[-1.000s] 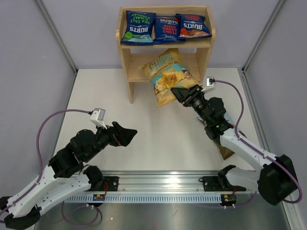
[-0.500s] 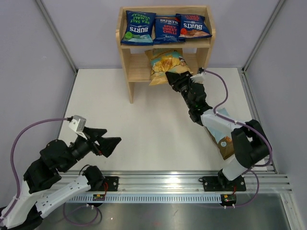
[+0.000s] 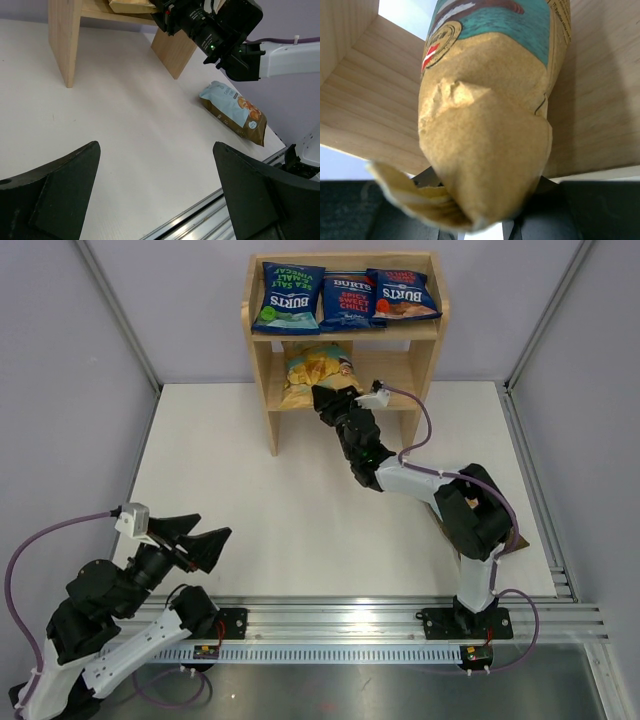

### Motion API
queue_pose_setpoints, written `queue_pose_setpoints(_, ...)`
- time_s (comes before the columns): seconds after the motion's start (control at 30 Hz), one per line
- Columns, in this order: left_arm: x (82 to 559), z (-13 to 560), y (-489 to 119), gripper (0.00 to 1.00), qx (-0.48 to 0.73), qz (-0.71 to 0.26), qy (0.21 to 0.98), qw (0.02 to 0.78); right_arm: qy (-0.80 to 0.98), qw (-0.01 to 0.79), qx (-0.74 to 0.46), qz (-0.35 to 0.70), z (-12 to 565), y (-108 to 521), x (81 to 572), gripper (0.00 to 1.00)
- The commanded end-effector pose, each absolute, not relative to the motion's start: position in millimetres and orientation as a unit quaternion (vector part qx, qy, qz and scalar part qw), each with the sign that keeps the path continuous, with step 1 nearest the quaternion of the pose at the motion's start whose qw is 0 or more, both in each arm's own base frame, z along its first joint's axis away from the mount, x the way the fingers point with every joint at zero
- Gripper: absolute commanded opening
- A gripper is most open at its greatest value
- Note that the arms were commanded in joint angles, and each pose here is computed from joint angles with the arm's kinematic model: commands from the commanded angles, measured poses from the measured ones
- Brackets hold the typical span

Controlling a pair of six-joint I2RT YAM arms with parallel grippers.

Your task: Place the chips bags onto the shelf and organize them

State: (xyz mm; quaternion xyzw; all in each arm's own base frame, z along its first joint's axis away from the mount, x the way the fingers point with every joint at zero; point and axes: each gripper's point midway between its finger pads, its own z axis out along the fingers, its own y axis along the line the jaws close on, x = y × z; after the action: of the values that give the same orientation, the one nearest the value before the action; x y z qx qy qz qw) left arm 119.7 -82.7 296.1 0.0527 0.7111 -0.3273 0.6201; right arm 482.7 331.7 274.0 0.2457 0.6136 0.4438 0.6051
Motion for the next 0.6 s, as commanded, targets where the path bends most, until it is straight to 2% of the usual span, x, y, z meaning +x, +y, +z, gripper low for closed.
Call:
queue_pose_setpoints(0.0,122.1,307.0,-75.5,0.99,0.035,-0.33,0.69,0.643,0.566,0.629,0.277,0.455,306.7,344.8,482.1,0.17)
queue_pose_setpoints(0.3,117.4,309.8,-67.1,0.99,0.022,-0.339,0.676,0.653,0.577,0.616,0.297,0.446,288.8,373.7,492.9,0.18)
queue_pose_setpoints(0.57,116.1,310.9,-64.4,0.99,0.018,-0.342,0.672,0.656,0.591,0.601,0.295,0.449,278.8,388.3,487.4,0.3)
